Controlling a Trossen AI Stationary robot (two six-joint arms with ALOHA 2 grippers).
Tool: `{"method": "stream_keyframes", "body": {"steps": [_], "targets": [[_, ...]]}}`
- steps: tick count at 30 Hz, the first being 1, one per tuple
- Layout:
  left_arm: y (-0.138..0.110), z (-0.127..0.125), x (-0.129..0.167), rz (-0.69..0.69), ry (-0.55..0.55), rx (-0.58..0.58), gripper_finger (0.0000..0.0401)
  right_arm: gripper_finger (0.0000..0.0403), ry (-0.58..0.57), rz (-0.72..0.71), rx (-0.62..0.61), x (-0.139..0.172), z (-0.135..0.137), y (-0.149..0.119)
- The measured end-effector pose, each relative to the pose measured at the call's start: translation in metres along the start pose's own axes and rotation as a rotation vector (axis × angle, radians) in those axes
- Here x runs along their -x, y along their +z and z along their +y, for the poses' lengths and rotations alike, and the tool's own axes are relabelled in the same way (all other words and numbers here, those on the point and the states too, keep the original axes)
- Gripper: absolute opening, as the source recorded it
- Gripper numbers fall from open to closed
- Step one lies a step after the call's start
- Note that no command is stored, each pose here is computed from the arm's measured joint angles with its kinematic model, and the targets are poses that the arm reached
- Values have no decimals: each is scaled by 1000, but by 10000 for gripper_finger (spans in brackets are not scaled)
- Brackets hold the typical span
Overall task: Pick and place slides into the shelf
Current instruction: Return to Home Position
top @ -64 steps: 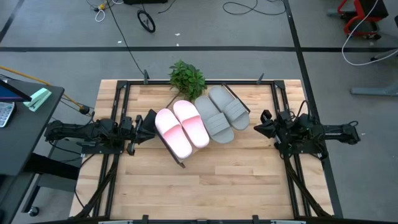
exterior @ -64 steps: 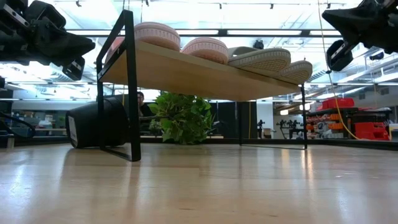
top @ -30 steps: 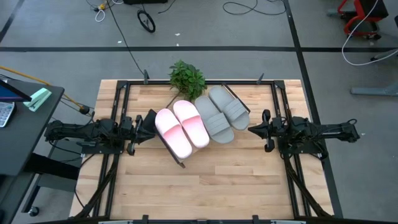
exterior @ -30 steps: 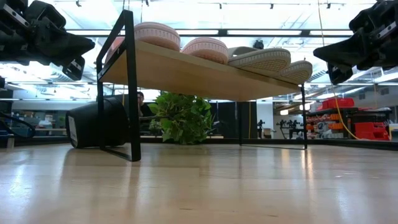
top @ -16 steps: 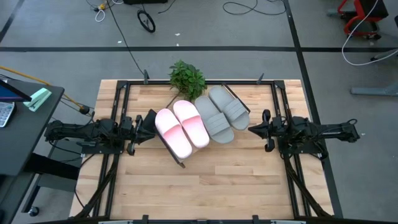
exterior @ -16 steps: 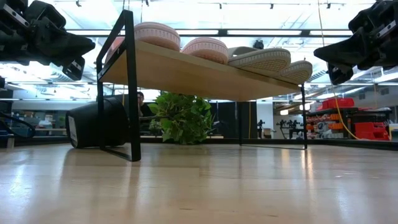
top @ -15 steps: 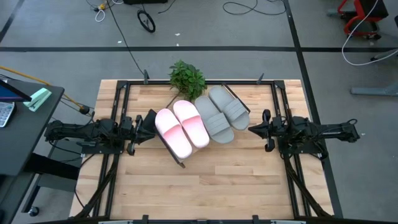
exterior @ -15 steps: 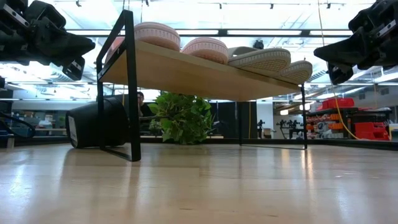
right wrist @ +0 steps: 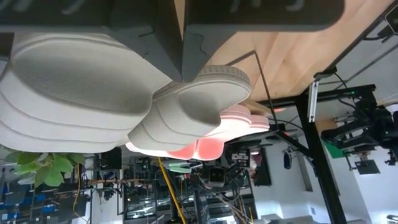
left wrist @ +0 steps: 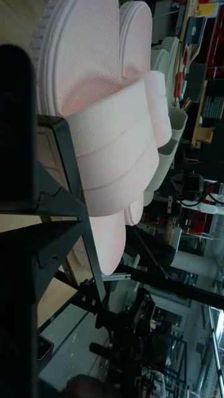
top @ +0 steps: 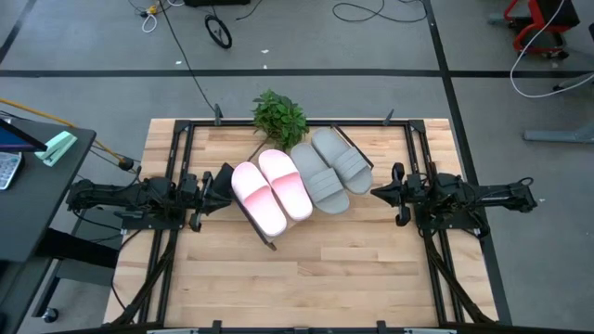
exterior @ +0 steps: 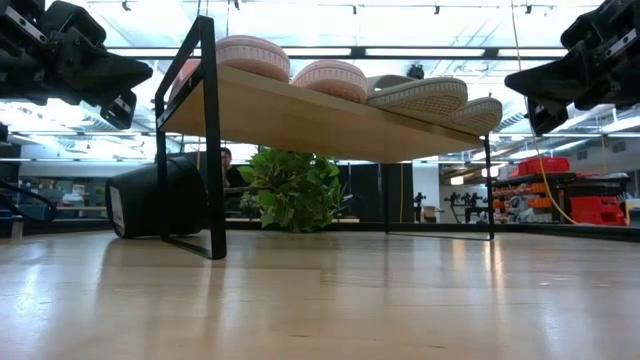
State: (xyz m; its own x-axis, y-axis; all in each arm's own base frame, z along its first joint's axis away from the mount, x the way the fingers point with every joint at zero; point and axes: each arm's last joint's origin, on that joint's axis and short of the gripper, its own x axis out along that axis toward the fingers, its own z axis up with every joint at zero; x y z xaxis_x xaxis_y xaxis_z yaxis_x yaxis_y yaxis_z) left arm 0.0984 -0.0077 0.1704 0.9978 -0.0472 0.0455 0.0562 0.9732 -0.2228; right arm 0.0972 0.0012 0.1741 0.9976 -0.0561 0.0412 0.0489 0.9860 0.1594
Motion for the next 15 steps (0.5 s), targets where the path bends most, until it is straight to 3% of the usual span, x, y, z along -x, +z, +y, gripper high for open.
{"method": "stream_keyframes", "body": {"steps": [3,6,8,15], "targets": [[0,0,0,0,0,0,33,14,-32,-20,-47,0,-1,2],[0,0,0,0,0,0,38,15,-246,-136,-251,2,-7,8],[0,0,0,0,0,0,40,16,-302,-144,-321,2,-9,7],[0,0,0,0,0,0,32,15,-318,-142,-338,2,-10,6]]}}
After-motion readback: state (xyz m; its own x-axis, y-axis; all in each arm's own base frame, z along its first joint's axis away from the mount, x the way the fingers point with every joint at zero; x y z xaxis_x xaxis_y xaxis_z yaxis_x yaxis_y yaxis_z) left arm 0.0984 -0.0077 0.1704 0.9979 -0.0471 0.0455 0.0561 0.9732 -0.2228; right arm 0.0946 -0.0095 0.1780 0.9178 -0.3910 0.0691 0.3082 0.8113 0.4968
